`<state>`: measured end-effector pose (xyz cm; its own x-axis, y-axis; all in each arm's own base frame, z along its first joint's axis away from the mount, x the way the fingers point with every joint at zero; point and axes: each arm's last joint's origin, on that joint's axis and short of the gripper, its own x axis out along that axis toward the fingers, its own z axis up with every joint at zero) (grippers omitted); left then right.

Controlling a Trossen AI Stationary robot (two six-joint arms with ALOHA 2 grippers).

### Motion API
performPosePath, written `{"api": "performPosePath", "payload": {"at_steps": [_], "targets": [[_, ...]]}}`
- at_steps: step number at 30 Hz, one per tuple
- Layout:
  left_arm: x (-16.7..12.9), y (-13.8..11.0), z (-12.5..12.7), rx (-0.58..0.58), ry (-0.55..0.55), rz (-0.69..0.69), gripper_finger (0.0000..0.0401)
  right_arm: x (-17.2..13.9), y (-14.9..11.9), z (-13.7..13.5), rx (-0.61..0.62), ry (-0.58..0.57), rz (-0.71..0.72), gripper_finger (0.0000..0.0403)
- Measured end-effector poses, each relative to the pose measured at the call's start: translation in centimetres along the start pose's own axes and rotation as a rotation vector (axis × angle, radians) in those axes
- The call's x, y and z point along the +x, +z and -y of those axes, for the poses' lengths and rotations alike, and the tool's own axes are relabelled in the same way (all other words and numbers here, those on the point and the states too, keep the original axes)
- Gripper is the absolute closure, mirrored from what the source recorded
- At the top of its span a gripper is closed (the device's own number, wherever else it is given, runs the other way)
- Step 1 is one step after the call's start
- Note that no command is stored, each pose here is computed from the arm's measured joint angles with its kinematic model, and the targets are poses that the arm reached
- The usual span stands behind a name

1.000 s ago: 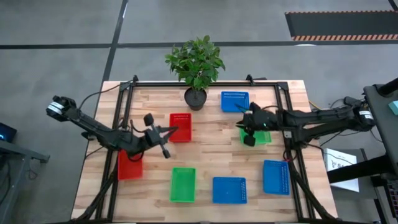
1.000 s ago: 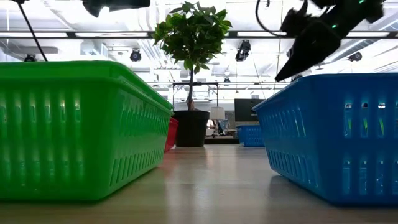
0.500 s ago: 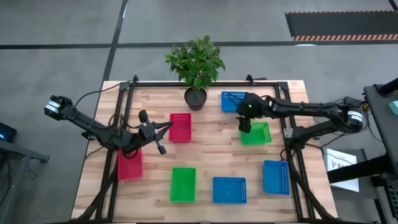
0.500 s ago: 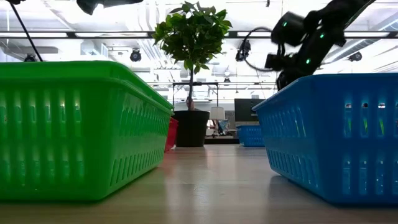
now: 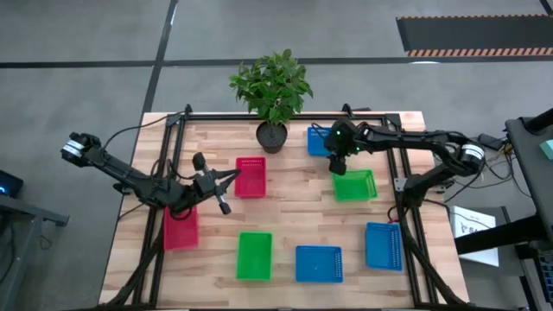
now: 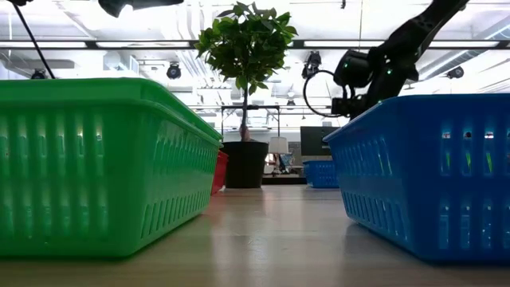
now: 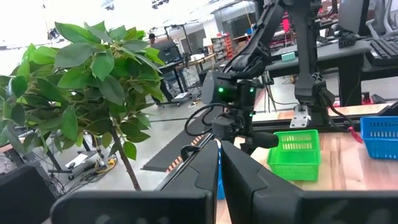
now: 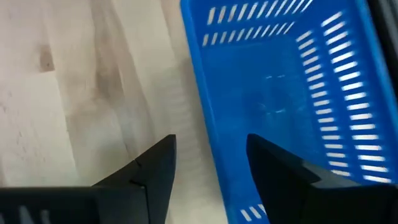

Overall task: Stack baskets by color
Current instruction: Stack the top blue basket on top of the bottom left blue basket

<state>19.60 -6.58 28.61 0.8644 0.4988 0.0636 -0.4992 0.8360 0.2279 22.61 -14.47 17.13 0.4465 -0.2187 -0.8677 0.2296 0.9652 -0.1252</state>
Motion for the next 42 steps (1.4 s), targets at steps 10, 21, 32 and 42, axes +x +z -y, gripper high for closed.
{"api": "performPosePath", "payload": {"at_steps": [10,21,32,42], "targets": [[0.0,0.0,0.0,0.002,-0.001,0.000,0.0400,1.1,-0.2,0.2,-0.030,0.014,-0.038,0.0263],[0.0,0.0,0.0,0.004,0.000,0.000,0.0400,1.1,-0.2,0.2,-0.055,0.013,-0.036,0.0370],[0.0,0.0,0.0,0.005,-0.001,0.000,0.0400,0.2,0.0,0.1,-0.030,0.001,-0.009,0.0394],[0.0,0.0,0.0,0.005,-0.001,0.000,0.0400,-3.9,0.6,-1.9,0.014,-0.014,0.065,0.0394]]}}
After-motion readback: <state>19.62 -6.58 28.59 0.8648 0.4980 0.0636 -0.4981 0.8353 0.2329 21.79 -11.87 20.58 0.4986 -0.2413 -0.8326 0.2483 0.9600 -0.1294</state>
